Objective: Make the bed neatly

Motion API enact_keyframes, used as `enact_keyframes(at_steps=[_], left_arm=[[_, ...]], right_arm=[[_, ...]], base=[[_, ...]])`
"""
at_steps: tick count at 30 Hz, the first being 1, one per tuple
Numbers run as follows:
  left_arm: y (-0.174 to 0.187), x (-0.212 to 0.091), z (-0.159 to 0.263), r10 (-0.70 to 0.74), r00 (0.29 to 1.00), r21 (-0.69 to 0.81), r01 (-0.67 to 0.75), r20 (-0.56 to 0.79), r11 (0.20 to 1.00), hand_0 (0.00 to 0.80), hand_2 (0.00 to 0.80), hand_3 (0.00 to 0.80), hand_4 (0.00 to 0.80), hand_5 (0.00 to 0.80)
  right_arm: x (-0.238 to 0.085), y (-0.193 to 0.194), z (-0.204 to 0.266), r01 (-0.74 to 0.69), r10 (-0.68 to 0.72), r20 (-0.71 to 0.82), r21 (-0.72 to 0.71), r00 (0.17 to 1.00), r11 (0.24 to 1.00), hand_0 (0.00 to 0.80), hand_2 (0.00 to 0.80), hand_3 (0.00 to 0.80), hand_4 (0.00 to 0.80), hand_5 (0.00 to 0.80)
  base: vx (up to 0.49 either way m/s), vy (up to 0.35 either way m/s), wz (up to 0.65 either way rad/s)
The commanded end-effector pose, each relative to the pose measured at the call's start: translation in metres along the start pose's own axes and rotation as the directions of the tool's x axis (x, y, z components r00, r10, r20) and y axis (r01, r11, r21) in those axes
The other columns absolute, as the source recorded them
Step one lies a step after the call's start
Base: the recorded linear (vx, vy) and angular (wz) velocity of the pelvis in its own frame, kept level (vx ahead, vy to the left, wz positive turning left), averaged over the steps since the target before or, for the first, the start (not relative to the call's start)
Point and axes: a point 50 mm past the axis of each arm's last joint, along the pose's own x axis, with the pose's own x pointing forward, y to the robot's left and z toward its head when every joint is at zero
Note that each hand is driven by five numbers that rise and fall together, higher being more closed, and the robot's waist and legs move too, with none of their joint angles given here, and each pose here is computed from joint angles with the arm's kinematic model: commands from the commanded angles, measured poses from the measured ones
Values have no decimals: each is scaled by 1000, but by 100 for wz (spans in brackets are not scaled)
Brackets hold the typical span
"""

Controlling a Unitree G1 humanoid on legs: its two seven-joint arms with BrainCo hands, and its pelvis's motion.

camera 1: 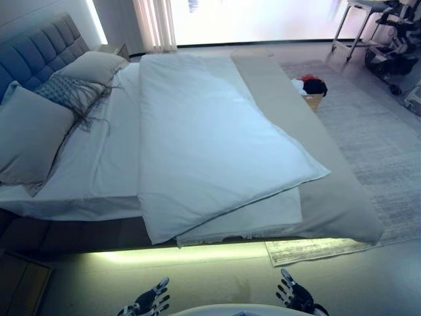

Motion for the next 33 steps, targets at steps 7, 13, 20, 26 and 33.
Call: enact_keyframes(at_steps=[7,13,20,26,33], left_arm=[[0,3,9,26,1000,-12,-27,-13,1000,0,0,0,0,0],[5,1,2,62,997,-54,-65,-47,996,0,0,0,0,0],[3,0,-7,29,997,-130,-39,-78,991,0,0,0,0,0],[3,1,-9,44,994,-87,-53,-102,995,0,0,0,0,0],[4,0,-9,72,992,-68,-79,-100,995,0,0,0,0,0]], right_arm=[[6,7,17,4,-3,10,-20,1000,1000,0,0,0,0,0],[6,6,16,11,-10,21,-11,1000,1000,0,0,0,0,0],[7,9,20,6,-6,49,-17,999,1000,0,0,0,0,0],[8,16,18,-59,57,55,29,997,998,0,0,0,0,0],[7,13,12,-39,36,47,59,998,998,0,0,0,0,0]], base=[[0,0,0],[-9,-4,4],[-7,-4,1],[-9,-6,2],[1,-24,0]])
